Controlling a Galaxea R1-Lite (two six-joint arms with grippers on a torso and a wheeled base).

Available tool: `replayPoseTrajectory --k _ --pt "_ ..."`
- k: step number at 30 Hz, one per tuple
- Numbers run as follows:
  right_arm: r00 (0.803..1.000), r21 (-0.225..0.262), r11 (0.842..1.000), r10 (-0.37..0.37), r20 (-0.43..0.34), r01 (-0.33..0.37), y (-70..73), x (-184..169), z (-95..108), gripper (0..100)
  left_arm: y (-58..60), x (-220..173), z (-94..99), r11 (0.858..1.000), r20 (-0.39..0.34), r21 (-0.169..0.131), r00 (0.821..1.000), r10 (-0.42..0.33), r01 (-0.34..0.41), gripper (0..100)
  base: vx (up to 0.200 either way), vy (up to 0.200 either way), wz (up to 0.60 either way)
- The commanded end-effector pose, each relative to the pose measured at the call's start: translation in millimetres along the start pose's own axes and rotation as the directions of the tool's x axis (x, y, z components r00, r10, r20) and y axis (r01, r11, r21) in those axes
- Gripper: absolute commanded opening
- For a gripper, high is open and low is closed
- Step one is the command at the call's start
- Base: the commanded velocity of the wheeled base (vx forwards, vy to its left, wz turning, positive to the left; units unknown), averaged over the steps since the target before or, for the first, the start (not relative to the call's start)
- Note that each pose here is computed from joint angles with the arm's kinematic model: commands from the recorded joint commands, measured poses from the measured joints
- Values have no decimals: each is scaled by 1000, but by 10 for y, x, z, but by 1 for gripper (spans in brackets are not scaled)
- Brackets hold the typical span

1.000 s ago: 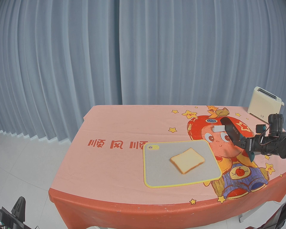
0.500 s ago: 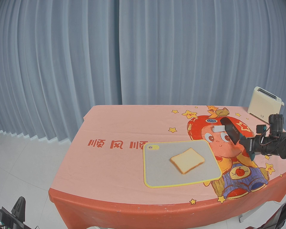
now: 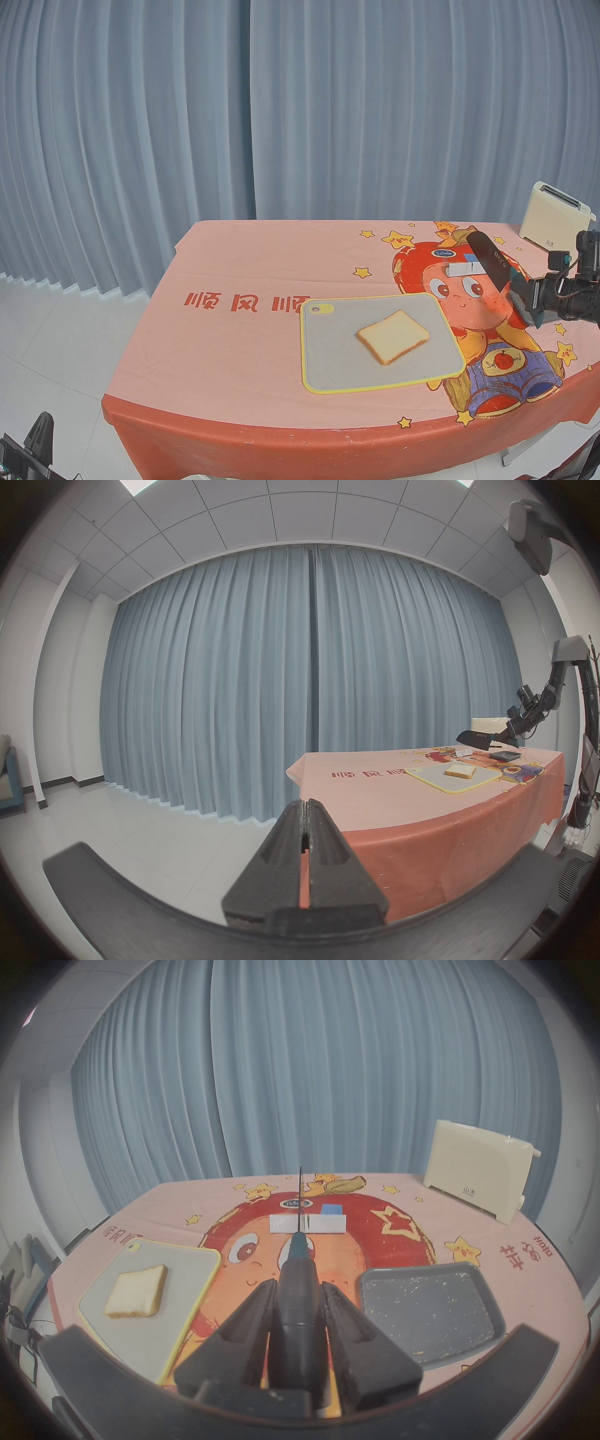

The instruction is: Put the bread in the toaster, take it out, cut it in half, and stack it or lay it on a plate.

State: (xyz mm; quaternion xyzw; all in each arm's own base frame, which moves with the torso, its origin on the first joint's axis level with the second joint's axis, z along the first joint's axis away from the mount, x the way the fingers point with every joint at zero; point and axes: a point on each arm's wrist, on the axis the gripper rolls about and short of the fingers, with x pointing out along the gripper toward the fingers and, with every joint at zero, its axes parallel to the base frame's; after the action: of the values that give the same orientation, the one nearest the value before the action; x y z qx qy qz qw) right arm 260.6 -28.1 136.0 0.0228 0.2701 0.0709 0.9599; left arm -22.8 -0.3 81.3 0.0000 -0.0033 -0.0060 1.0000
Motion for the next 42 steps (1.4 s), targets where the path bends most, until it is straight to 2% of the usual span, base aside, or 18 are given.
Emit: replayPoseTrajectory --k 1,5,10,21,27,31,39,42 --pt "999 -15 1000 -2 53 3 39 -159 72 0 0 6 -51 1000 -8 0 1000 0 0 0 0 0 0" --pt "998 -20 1000 3 61 -2 65 -197 70 0 0 6 -51 1000 -8 0 1000 0 0 0 0 0 0" --pt "997 -41 999 38 70 -35 175 -265 51 0 0 6 -51 1000 -8 0 1000 0 0 0 0 0 0" --pt "986 -108 984 150 76 -142 503 -414 -22 0 0 6 -51 1000 -8 0 1000 0 0 0 0 0 0" --pt "974 -144 970 209 92 -194 643 -510 -32 0 0 6 -51 1000 -8 0 1000 0 0 0 0 0 0" --pt "956 -181 949 278 88 -259 791 -596 -114 0 0 6 -51 1000 -8 0 1000 0 0 0 0 0 0" --pt "938 -222 922 339 72 -316 936 -639 -172 0 0 6 -51 1000 -8 0 1000 0 0 0 0 0 0" --pt "934 -229 917 350 75 -326 959 -653 -168 0 0 6 -51 1000 -8 0 1000 0 0 0 0 0 0"
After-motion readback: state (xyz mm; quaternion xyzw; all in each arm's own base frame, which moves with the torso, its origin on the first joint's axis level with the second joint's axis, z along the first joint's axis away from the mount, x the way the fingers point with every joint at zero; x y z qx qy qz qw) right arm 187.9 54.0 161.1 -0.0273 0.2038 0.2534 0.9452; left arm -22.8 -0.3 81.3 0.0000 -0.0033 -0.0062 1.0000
